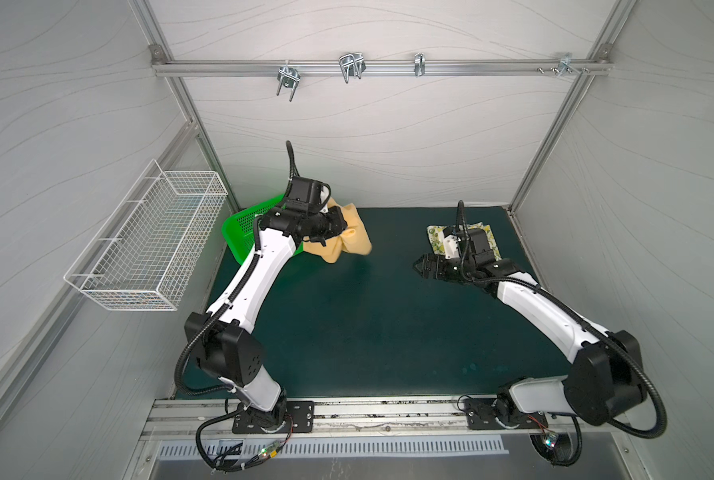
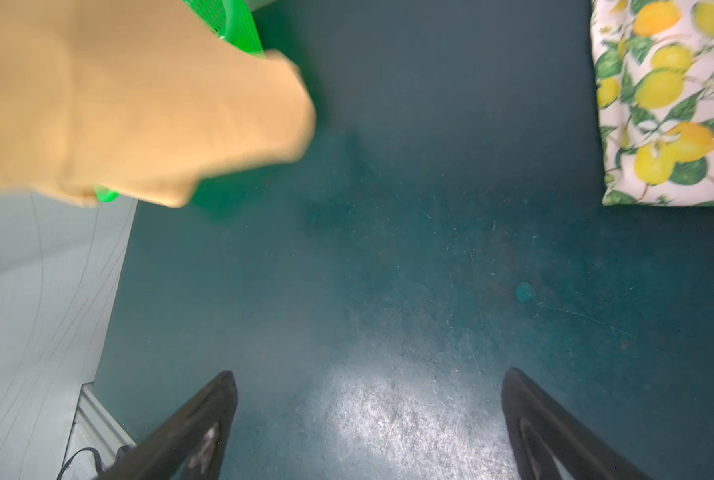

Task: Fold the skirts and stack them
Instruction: 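Lift the tan skirt out with the left gripper and drop it mid-table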

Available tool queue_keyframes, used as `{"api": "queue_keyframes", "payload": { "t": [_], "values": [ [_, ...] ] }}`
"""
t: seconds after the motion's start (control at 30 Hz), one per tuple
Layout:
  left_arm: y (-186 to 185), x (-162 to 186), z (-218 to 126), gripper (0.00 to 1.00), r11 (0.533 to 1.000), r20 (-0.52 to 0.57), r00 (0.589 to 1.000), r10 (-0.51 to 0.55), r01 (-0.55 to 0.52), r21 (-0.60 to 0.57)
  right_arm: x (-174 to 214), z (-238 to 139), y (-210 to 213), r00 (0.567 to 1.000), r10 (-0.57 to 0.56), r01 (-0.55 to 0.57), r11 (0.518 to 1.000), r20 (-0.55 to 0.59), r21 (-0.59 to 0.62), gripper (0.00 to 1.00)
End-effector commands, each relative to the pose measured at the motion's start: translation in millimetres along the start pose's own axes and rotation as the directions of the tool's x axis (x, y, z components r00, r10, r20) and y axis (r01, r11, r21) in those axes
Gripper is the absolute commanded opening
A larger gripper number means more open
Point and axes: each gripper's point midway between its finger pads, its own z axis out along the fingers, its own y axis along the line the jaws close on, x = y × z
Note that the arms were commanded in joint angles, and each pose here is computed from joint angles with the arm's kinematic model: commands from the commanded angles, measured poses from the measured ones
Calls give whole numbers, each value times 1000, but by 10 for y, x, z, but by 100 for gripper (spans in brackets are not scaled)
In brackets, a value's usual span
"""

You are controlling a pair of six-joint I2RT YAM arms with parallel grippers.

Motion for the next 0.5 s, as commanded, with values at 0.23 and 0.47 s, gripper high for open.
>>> {"api": "queue_keyframes", "payload": {
  "t": [0.23, 0.47],
  "values": [
    [-353, 858, 241, 0, 993, -70, 993, 97, -92, 72, -83, -196, -162, 997, -1, -1, 999, 75, 34, 99],
    [-661, 1231, 335, 0, 974, -135, 968, 213, -200, 103, -105, -281, -348, 995, 24, -29, 998, 94, 59, 99]
  ]
}}
